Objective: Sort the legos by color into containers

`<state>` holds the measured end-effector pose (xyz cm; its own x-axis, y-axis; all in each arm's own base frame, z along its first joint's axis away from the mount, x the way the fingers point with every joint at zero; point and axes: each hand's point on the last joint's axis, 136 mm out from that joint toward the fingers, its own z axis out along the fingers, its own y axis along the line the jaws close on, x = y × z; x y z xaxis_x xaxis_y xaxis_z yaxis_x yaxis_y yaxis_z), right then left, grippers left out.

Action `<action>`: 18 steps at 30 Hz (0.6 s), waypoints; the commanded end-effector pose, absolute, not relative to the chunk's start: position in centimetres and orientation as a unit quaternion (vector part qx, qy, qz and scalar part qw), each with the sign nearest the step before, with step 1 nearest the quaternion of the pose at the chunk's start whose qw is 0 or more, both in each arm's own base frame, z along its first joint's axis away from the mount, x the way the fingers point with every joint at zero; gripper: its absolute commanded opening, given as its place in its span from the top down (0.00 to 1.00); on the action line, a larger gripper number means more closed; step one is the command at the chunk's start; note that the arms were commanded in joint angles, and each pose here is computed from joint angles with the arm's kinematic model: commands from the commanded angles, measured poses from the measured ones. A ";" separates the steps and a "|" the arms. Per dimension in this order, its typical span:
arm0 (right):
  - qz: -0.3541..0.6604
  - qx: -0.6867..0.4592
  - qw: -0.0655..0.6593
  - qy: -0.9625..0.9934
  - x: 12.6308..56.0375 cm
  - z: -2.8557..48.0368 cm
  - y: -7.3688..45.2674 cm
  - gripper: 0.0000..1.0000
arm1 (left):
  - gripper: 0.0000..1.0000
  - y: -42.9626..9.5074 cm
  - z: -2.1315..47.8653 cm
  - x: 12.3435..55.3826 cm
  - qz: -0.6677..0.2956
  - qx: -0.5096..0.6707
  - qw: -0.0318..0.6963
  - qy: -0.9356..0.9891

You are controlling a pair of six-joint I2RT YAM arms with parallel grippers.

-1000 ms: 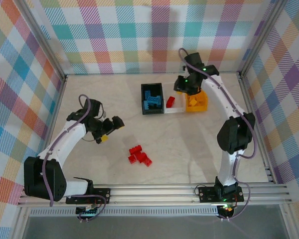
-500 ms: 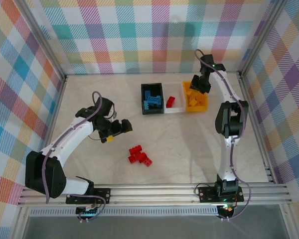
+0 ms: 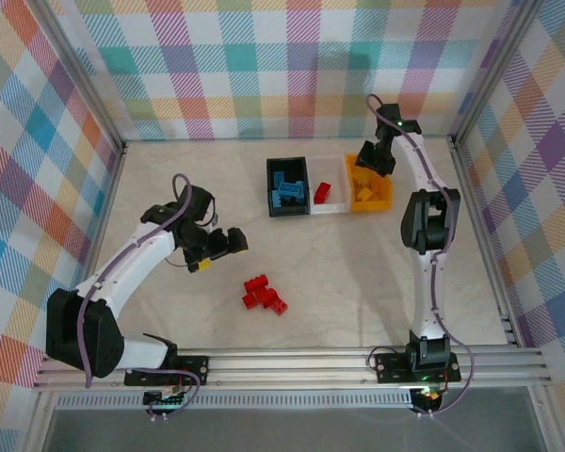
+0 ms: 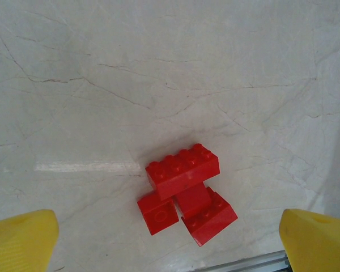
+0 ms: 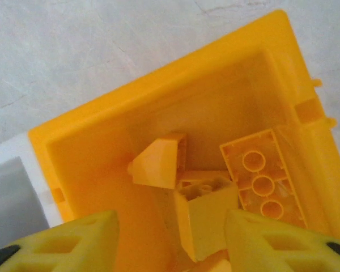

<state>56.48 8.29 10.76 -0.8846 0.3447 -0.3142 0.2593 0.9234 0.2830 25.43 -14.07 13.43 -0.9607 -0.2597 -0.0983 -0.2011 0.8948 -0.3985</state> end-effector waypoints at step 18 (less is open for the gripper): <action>0.222 0.033 0.170 0.960 49.6 20.0 16.9 0.31 | 0.00 -14.9 12.3 26.7 -0.213 -0.134 0.088 0.964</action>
